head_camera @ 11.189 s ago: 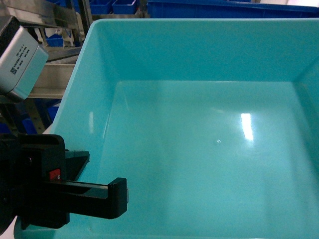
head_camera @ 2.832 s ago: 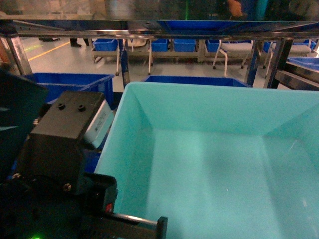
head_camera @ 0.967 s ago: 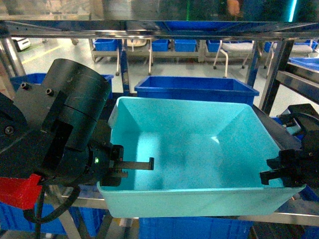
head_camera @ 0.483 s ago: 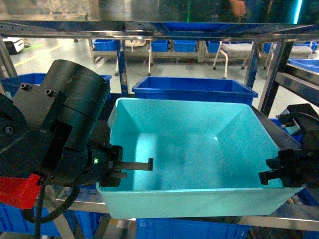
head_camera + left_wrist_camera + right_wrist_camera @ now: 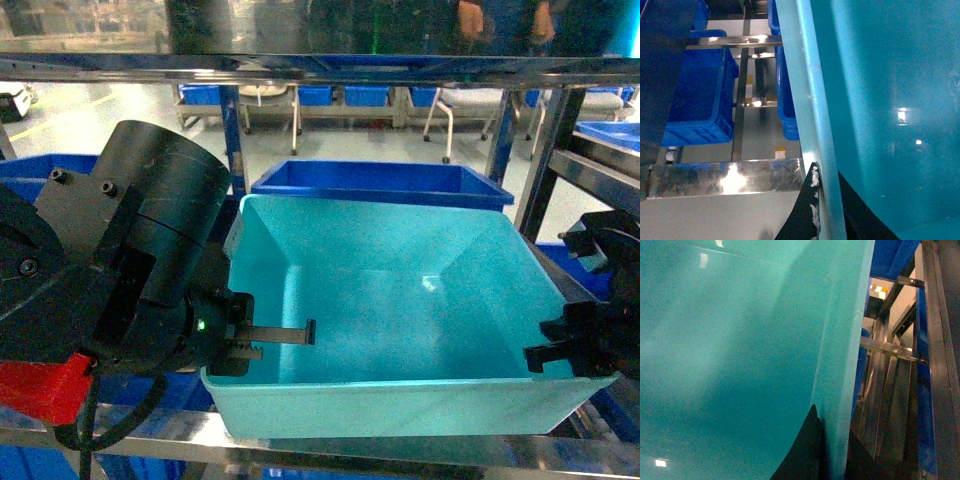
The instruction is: Organize blue bins on left shelf correctly
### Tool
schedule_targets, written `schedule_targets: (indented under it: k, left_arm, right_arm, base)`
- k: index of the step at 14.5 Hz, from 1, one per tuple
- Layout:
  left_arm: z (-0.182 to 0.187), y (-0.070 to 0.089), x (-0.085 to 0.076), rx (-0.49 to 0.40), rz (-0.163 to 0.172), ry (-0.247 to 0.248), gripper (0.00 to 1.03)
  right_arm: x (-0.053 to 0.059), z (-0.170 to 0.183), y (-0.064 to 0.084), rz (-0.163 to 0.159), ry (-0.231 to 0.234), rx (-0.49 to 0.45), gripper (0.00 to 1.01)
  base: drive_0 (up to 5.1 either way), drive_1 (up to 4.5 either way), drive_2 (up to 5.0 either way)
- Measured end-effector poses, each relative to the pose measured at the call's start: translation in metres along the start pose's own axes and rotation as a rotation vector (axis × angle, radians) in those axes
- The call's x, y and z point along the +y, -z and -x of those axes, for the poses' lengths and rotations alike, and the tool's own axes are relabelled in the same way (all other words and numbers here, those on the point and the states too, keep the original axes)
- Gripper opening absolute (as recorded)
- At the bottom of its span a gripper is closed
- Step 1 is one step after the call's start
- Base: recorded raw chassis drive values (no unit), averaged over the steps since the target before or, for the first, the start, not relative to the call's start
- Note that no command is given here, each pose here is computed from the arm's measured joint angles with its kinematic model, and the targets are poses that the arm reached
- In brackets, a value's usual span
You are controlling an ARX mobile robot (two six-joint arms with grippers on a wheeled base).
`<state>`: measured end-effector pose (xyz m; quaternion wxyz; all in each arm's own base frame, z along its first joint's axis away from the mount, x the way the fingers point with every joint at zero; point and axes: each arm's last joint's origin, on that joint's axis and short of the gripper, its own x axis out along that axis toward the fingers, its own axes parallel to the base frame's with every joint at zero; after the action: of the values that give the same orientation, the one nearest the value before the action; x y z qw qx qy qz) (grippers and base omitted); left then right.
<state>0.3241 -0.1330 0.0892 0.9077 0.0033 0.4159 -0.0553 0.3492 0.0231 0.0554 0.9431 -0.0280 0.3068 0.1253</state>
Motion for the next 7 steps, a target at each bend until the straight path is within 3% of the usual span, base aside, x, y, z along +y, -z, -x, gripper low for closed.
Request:
schedule_targets:
  k: [5, 7]
  left_arm:
    - [-0.0004, 0.0007, 0.0018, 0.012, 0.003, 0.002, 0.02]
    - [-0.0004, -0.0008, 0.0012, -0.002, 0.004, 0.006, 0.02]
  right_arm:
    - [0.0010, -0.0002, 0.0001, 0.001, -0.003, 0.002, 0.02]
    - [0.0005, -0.0004, -0.0011, 0.002, -0.002, -0.007, 0.02]
  base:
    - [0.2, 4.25, -3.8]
    - [0.0, 1.36, -1.3]
